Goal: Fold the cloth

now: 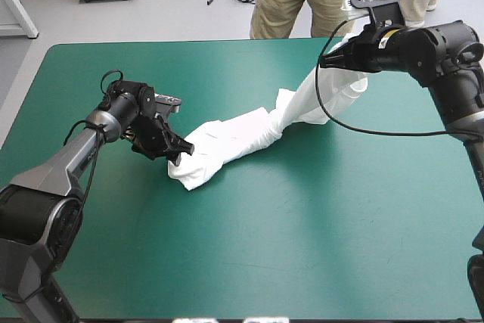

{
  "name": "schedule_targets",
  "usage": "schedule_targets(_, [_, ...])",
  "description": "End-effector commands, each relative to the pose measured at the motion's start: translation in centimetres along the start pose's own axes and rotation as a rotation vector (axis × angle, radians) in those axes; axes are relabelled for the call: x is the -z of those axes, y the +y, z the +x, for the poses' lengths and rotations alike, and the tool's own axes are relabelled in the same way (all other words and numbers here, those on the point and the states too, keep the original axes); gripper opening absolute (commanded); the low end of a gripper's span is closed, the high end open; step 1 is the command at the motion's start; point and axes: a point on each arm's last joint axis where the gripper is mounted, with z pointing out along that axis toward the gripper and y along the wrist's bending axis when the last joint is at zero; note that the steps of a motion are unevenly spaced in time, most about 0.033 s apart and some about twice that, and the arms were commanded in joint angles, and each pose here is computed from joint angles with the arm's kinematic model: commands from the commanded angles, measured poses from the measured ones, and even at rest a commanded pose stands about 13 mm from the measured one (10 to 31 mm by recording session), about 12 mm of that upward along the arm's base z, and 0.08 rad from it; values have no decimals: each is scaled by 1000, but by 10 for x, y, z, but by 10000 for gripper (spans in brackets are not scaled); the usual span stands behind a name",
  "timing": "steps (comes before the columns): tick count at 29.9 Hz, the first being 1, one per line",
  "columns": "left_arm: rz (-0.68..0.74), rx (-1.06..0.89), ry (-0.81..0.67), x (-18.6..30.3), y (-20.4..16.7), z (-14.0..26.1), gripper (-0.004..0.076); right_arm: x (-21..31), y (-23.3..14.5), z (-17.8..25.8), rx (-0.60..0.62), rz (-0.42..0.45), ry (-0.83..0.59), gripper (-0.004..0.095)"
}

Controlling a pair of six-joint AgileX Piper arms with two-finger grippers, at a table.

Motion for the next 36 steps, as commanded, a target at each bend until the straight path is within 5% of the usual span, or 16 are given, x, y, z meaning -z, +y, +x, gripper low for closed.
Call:
schedule_targets(1, [43, 17, -46, 9, -6, -3, 455, 26, -1, -15, 9, 8, -140, -17])
schedule_targets(7, [105, -12, -16, -3, -17, -6, 416, 26, -1, -16, 10, 10, -145, -17])
schedule_targets(15, [110, -46, 53, -24, -27, -4, 4, 26, -2, -16, 12, 13, -143, -17])
schedule_targets(24, [-10, -61, -101, 27, -16, -7, -9, 26, -2, -15, 12, 13, -136, -17])
schedule_targets(36, [-70, -68, -573, 188, -19, -8, -9, 29, -1, -12, 8, 6, -104, -17])
